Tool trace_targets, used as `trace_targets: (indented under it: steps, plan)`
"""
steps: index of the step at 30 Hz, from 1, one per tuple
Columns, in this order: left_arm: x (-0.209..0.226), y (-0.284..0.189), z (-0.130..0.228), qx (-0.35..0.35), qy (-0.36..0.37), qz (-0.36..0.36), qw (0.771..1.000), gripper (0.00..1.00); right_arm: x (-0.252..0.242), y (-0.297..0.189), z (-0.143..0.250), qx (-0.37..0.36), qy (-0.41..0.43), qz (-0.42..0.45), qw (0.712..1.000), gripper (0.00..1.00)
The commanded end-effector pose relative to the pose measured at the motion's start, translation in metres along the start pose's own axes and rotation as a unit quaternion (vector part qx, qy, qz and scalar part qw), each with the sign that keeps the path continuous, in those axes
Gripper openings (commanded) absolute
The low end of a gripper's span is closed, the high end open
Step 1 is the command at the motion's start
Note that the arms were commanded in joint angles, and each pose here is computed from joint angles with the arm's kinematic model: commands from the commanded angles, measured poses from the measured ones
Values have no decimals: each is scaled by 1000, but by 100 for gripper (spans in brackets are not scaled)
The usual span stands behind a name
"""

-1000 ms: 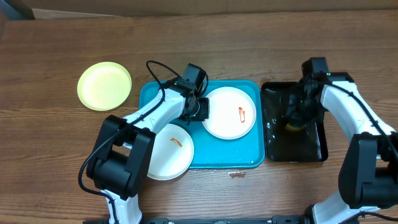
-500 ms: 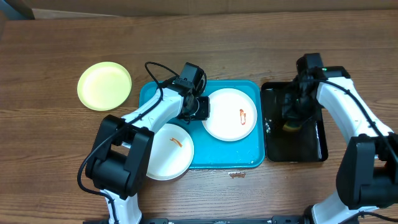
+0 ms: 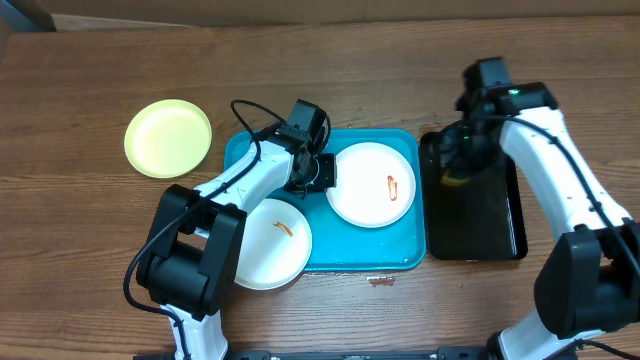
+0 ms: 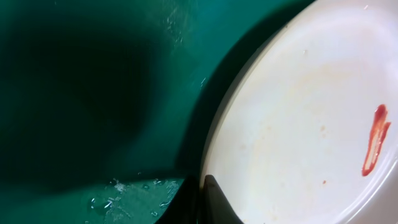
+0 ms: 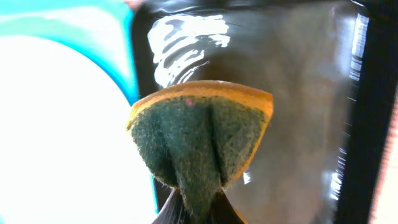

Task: Clean dirty plates on tray and stack at the side
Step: 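Wipe the white plate surface with the sponge in the right gripper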

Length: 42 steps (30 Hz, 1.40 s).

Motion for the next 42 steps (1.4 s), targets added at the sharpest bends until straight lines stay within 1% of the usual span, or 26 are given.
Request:
trace_targets:
  steps: [1,3,4,5,7,11,14,18,27,33,42]
  plan:
    - [5,2,4,15,-24,-10,1000,28,31,-7,-12,-26,-48,-13,998,4]
    - [5,2,3,11,-24,-11,1000,31,43,-7,-16,-38,-65,-14,997,4]
    - [5,2,1,7,-23,-10,1000,30,48,-6,-18,-43,-73,-10,996,4]
    - [4,2,-1,0,-21,-9,1000,27,52,-6,-18,-45,-80,-3,996,4]
    - [4,2,-6,-10,-22,-6,1000,4,58,-6,-19,-48,-93,11,994,4]
    - [6,1,-6,-8,-25,-9,1000,4,72,-2,-21,-61,-116,30,991,4]
    - [7,1,-6,-6,-26,-10,1000,4,74,5,-19,-68,-104,60,990,4]
    - [8,1,-4,-4,-27,-12,1000,4,83,30,-15,-81,-107,59,989,4]
    - [8,1,-4,-3,-27,-12,1000,4,81,70,-7,-74,-106,60,990,4]
    - [9,1,-3,-1,-27,-15,1000,4,80,94,-1,-49,-108,60,991,4]
    - [9,1,-3,-1,-27,-15,1000,4,90,120,10,-9,-111,20,994,4]
Point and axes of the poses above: each gripper's point midway between its finger pads, its own y axis out along the fingers, its own x axis along the line the jaws close on, z = x × y, the point moved 4 cm from there along -y, back along the fingers, and after that the axes turned 15 degrees about -y, right-handed, at the moved point
